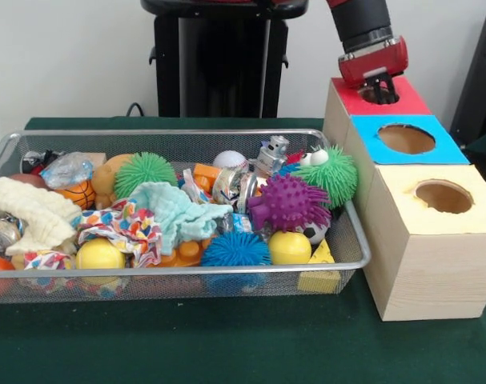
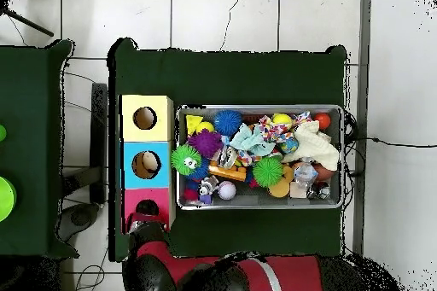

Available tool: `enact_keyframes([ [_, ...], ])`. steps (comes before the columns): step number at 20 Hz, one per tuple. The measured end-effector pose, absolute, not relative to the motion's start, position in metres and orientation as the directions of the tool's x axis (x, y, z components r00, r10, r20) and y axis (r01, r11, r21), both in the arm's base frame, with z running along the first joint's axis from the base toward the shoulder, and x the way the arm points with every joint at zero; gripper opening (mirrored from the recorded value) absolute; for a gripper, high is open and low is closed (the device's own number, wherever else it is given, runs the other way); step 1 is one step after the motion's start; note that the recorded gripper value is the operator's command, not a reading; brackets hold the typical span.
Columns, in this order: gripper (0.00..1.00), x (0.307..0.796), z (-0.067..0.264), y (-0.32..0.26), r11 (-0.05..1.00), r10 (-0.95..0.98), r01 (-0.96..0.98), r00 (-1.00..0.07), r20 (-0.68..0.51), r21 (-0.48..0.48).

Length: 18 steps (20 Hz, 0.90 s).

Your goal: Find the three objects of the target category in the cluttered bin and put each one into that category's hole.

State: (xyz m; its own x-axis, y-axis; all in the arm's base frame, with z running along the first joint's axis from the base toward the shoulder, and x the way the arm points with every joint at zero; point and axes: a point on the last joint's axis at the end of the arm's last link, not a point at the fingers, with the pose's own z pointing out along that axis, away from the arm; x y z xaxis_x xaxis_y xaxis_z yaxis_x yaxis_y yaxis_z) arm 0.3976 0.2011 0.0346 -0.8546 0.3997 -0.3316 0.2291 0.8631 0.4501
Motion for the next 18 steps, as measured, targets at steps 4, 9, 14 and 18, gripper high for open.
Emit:
enact_keyframes([
  [4,0.00,0.394,0.036,0.193,0.856,0.382,0.259,-0.900,-0.209,0.447],
  [9,0.00,0.396,0.040,0.184,0.856,0.349,0.277,-0.932,-0.093,0.436],
  [14,0.00,0.402,0.053,0.178,0.874,0.304,0.270,-0.952,-0.021,0.405],
  [18,0.00,0.407,0.072,0.172,0.896,0.262,0.252,-0.965,0.021,0.365],
])
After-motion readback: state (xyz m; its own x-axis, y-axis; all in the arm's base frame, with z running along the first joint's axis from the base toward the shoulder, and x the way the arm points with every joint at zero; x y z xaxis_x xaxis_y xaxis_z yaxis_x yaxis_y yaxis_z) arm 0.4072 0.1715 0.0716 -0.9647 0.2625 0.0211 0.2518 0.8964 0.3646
